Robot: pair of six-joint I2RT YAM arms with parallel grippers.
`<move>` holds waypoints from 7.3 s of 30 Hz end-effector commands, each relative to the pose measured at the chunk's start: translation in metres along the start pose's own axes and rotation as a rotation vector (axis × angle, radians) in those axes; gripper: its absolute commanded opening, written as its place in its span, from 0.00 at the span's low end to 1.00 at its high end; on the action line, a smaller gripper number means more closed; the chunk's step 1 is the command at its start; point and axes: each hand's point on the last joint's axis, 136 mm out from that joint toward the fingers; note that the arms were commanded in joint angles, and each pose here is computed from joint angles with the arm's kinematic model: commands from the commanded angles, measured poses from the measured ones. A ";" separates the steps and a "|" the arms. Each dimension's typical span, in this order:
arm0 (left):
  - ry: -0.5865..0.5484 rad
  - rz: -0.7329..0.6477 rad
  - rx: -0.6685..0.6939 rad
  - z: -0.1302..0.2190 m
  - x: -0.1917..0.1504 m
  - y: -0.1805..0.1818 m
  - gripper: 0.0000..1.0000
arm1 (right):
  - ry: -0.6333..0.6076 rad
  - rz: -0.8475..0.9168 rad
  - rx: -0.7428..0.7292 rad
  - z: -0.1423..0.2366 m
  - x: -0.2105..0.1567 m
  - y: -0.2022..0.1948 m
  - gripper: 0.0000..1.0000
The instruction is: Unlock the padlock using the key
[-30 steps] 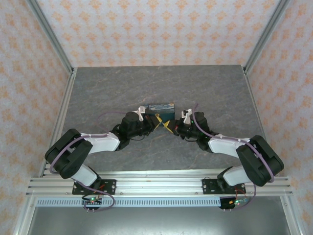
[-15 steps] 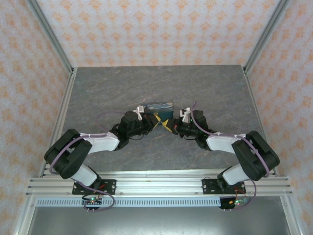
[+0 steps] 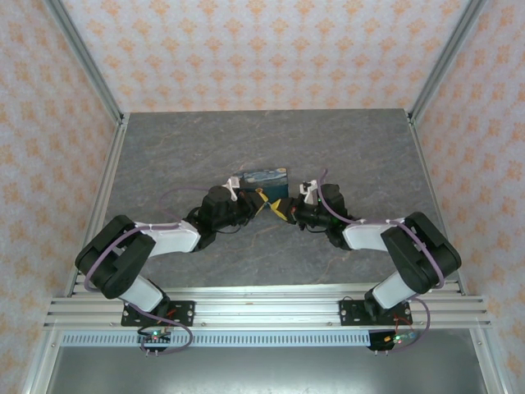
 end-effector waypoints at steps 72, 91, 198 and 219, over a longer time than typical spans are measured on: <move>-0.019 -0.048 -0.009 0.008 -0.019 -0.028 0.00 | -0.006 0.002 -0.033 -0.011 0.038 0.006 0.00; -0.176 0.121 -0.049 -0.001 0.006 -0.024 0.00 | -0.444 -0.196 -0.101 0.041 0.045 -0.003 0.00; -0.288 0.266 -0.120 -0.007 0.015 -0.036 0.00 | -0.559 -0.260 -0.109 -0.004 0.043 0.009 0.00; -0.291 0.266 -0.106 -0.007 0.015 -0.029 0.00 | -0.510 -0.158 -0.143 -0.003 0.037 0.015 0.00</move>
Point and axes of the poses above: each hand's point on the last joint's axis, 136 mm out from that joint toward the fingers, its own z axis back along the fingers, its own y axis along the line the jaws close on, x = y × z, and after that the axes turned 5 degrees about z, right-handed
